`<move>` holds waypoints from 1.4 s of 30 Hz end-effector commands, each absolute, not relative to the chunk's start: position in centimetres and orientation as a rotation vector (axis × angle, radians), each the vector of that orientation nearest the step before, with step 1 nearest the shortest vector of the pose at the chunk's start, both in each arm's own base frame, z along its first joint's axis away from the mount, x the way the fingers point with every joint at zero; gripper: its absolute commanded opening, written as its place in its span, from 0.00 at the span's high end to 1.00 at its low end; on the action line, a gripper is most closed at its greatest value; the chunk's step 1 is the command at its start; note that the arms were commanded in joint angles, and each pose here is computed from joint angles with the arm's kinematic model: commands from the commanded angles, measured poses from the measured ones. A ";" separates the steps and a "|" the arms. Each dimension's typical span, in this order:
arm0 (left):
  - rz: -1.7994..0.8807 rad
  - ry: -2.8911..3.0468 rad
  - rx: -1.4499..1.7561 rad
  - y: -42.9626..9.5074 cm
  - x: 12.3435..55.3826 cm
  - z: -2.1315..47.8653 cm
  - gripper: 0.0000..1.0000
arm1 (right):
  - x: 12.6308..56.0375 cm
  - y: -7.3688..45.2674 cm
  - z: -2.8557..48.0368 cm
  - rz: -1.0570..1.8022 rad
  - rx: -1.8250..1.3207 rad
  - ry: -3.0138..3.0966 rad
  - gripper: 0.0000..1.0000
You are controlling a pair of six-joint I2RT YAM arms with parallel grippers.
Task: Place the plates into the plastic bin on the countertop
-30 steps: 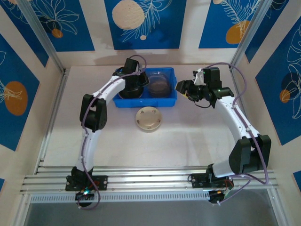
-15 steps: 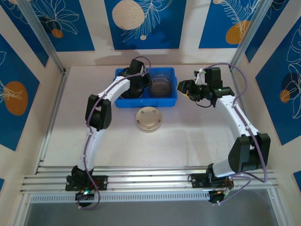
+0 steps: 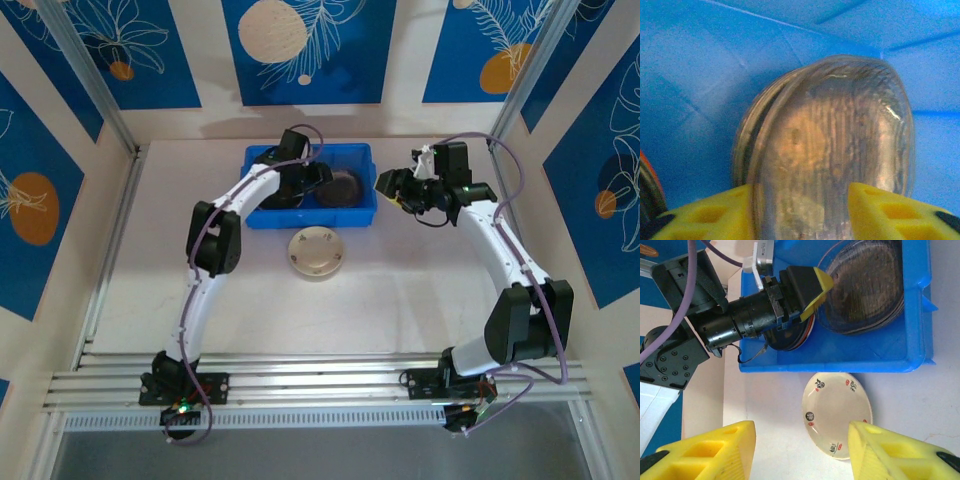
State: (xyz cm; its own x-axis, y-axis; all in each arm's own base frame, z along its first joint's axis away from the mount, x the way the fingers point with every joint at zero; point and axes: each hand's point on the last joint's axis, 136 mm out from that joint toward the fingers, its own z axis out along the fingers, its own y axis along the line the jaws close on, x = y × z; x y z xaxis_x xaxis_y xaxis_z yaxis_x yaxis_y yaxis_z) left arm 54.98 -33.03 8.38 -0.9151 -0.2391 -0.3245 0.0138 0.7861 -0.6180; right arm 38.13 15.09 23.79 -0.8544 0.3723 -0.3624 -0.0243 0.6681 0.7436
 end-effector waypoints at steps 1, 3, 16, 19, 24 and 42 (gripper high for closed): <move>-0.891 2.576 -0.149 -33.4 55.1 9.5 0.40 | 37.8 15.9 24.8 1.081 0.213 2.387 0.48; -0.894 2.563 -0.136 -33.6 55.2 10.3 0.38 | 37.7 16.0 24.7 1.067 0.205 2.393 0.48; -0.834 2.495 -0.045 -33.0 54.5 15.9 0.27 | 34.9 17.0 22.0 0.973 0.190 2.471 0.50; -0.775 2.499 -0.038 -32.1 54.0 16.1 0.26 | 34.5 17.0 21.9 0.966 0.190 2.476 0.50; -0.755 2.471 -0.021 -31.7 53.9 17.0 0.27 | 34.2 17.3 21.9 0.965 0.182 2.480 0.50; -0.930 2.388 0.136 -32.7 47.1 22.6 0.33 | 32.1 21.3 15.8 0.950 0.079 2.678 0.68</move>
